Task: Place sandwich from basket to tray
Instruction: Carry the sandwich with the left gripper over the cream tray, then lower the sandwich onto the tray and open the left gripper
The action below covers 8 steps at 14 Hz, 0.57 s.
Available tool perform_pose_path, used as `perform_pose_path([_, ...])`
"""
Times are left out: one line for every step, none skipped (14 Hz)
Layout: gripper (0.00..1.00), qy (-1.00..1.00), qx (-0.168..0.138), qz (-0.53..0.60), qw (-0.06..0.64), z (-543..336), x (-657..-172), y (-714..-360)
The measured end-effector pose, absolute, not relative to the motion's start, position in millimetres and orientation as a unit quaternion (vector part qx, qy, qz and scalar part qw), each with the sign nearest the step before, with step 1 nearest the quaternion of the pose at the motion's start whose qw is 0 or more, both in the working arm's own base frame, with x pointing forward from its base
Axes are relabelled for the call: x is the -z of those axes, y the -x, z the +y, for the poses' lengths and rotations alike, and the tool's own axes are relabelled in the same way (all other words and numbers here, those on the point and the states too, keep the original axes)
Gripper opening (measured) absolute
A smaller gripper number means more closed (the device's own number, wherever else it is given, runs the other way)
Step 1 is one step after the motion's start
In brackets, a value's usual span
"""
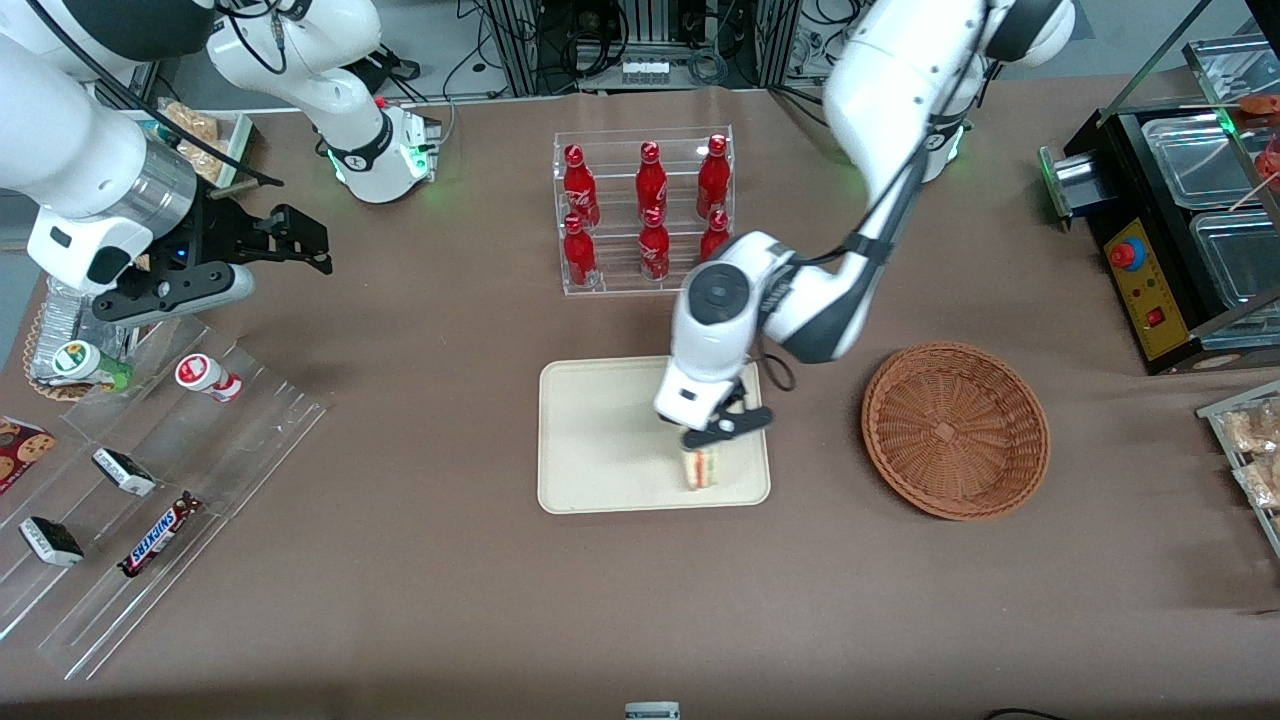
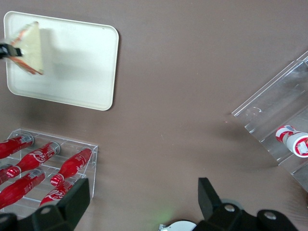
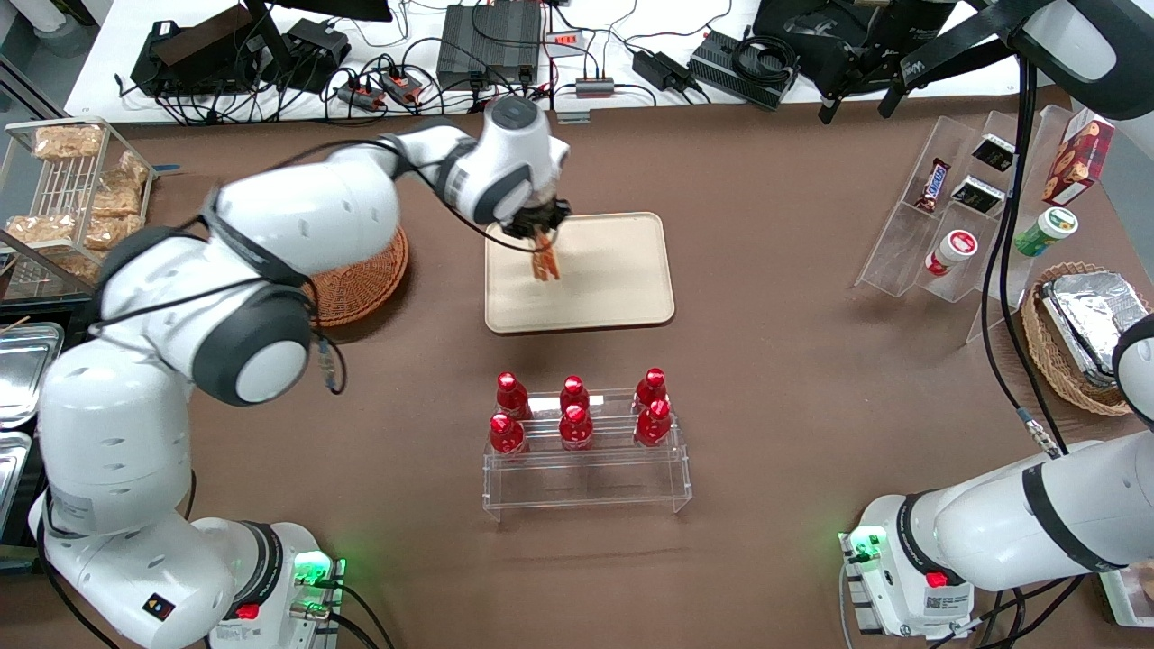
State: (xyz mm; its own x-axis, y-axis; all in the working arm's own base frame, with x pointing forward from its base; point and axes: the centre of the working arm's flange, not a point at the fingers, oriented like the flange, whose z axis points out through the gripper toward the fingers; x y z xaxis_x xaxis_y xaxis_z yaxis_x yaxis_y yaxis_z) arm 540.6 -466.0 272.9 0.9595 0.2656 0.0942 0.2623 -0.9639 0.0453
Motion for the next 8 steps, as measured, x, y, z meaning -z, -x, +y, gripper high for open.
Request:
perform_pose_path([0.15, -0.991, -0.053, 0.126, 0.014, -480, -268, -532])
perform_pose_path([0.14, -0.991, -0.056, 0.120, 0.015, -491, -263, -524])
perform_pose_path([0.14, -0.991, -0.057, 0.116, 0.016, -497, -259, -519])
perform_pose_path([0.14, -0.992, -0.057, 0.115, 0.017, -501, -254, -516])
perform_pose_path([0.14, -0.991, -0.057, 0.118, 0.018, -502, -249, -515])
perform_pose_path([0.18, -0.990, -0.059, 0.124, 0.021, -502, -245, -516])
perform_pose_path([0.28, -0.989, -0.062, 0.130, 0.025, -502, -244, -518])
perform_pose_path([0.39, -0.988, -0.065, 0.135, 0.028, -502, -246, -520])
